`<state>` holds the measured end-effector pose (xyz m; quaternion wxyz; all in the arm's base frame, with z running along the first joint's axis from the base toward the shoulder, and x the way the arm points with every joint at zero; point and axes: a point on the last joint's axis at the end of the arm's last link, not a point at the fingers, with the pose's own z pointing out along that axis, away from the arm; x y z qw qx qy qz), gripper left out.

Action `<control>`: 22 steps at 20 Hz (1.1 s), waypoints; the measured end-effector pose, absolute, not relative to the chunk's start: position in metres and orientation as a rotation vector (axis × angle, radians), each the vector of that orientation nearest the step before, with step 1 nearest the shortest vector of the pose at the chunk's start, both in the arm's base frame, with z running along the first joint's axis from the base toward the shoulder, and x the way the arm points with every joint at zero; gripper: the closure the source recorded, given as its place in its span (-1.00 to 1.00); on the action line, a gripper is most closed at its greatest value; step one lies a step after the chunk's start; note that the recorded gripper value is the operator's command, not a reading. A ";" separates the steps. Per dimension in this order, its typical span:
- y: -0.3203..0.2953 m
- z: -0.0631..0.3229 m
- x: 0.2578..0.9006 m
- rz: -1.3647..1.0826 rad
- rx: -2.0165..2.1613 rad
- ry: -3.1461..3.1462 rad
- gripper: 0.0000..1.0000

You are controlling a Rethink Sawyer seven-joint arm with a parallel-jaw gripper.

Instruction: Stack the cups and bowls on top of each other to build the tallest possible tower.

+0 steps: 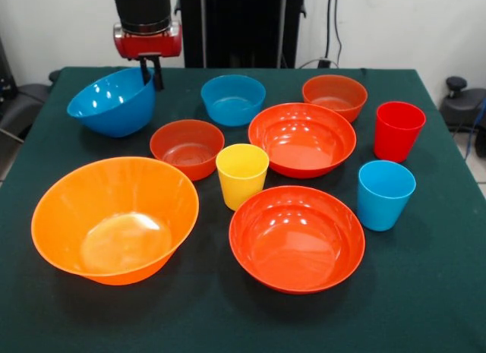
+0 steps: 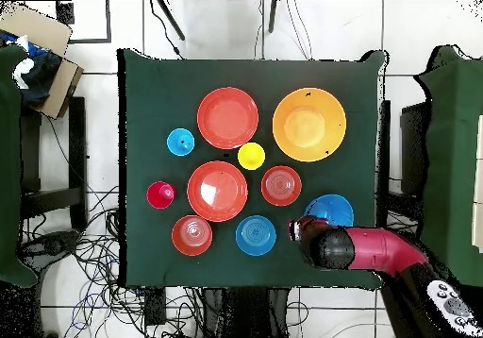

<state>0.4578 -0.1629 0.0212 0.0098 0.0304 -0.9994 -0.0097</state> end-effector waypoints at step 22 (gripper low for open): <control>-0.112 0.063 0.481 -0.020 0.123 -3.150 1.00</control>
